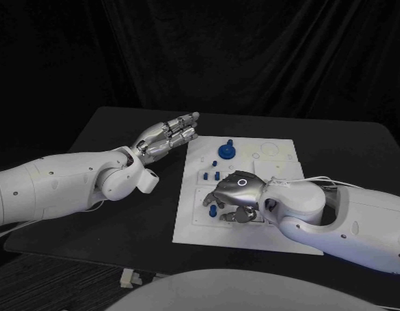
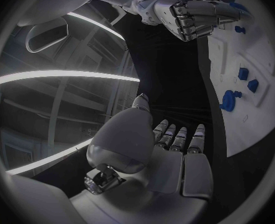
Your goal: Assemble the parts on the task board
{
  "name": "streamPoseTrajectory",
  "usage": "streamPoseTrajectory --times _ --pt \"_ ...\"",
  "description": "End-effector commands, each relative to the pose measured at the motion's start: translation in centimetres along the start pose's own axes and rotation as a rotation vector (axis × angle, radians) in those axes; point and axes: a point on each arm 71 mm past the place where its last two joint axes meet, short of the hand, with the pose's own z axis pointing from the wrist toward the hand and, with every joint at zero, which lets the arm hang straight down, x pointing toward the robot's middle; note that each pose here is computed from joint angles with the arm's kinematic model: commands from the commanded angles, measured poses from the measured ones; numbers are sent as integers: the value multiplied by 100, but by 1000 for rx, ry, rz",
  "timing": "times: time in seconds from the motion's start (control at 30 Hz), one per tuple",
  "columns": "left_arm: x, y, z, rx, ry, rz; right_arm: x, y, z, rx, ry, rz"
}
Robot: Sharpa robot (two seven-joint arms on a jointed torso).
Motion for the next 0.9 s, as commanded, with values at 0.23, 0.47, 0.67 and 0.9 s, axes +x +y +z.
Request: streamPoseTrajectory --times 0.23,0.47,0.67,0.9 --pt "18 -19 18 39 11 -19 -159 -88 -186 42 -140 -5" --pt "21 -24 8 39 10 -18 -440 -436 -491 151 -220 155" --pt "9 -27 -6 38 4 -15 -615 -841 -868 299 -196 266" --pt "26 -20 18 38 8 -16 -660 -1110 -1160 432 -229 311"
